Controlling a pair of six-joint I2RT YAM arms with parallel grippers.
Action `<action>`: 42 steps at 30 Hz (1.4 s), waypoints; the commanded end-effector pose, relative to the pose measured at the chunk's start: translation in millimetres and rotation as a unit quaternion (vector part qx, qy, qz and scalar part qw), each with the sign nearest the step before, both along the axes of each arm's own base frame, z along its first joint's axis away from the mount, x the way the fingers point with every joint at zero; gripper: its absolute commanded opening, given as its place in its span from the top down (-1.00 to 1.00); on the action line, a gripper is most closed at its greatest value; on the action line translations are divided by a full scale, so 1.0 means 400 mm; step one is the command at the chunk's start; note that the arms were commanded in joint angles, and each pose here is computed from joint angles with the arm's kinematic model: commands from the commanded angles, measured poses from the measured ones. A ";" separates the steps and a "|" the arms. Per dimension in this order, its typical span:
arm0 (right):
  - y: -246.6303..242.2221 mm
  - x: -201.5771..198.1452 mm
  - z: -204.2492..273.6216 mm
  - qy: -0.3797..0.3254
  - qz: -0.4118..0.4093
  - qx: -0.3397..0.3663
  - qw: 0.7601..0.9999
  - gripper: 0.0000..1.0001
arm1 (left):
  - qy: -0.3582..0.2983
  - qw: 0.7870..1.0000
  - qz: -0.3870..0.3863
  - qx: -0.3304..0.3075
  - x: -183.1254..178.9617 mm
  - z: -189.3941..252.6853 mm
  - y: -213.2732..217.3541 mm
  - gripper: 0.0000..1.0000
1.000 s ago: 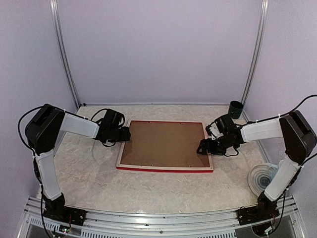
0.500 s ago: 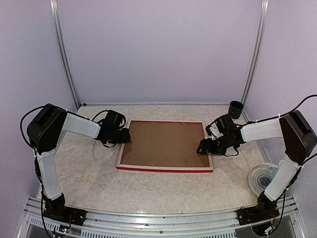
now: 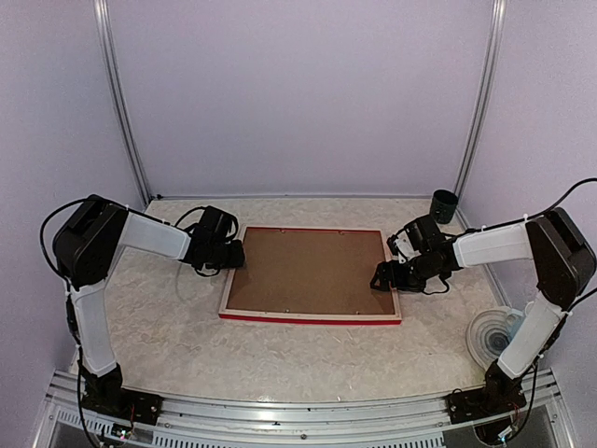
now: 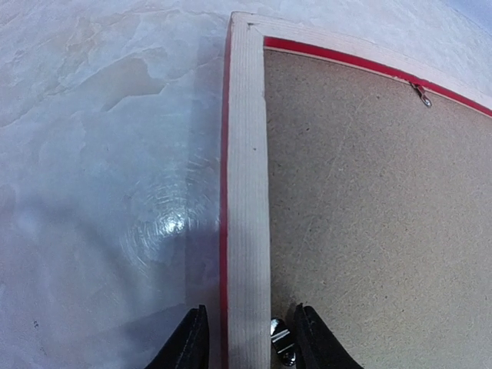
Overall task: Put the photo into the frame
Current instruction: Press the fastener onto the backboard.
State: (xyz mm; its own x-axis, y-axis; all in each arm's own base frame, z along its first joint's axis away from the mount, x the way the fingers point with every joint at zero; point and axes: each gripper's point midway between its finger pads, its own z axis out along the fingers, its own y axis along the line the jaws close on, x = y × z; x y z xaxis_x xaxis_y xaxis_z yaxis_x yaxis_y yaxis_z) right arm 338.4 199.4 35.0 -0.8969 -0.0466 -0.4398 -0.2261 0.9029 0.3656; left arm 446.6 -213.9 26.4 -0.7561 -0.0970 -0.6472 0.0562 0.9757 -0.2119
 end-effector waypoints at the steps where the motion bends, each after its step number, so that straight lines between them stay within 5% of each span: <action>1: 0.006 -0.027 -0.040 0.023 0.008 -0.003 1.000 -0.68 | 0.029 1.000 0.002 0.013 -0.018 -0.048 0.014 0.29; 6: 0.007 -0.024 -0.037 0.022 0.008 -0.002 1.000 -0.67 | 0.032 0.999 -0.003 0.011 -0.022 -0.052 0.011 0.29; 9: 0.009 -0.023 -0.034 0.021 0.009 -0.002 1.000 -0.68 | 0.046 0.999 -0.006 0.016 -0.033 -0.067 0.013 0.09; 30: 0.008 -0.027 -0.043 0.024 0.009 -0.002 1.000 -0.67 | -0.038 0.999 -0.002 -0.001 0.019 0.069 0.003 0.11; 42: 0.007 -0.034 -0.053 0.027 0.009 -0.001 1.000 -0.68 | 0.003 0.999 0.018 0.028 0.000 0.012 0.033 0.11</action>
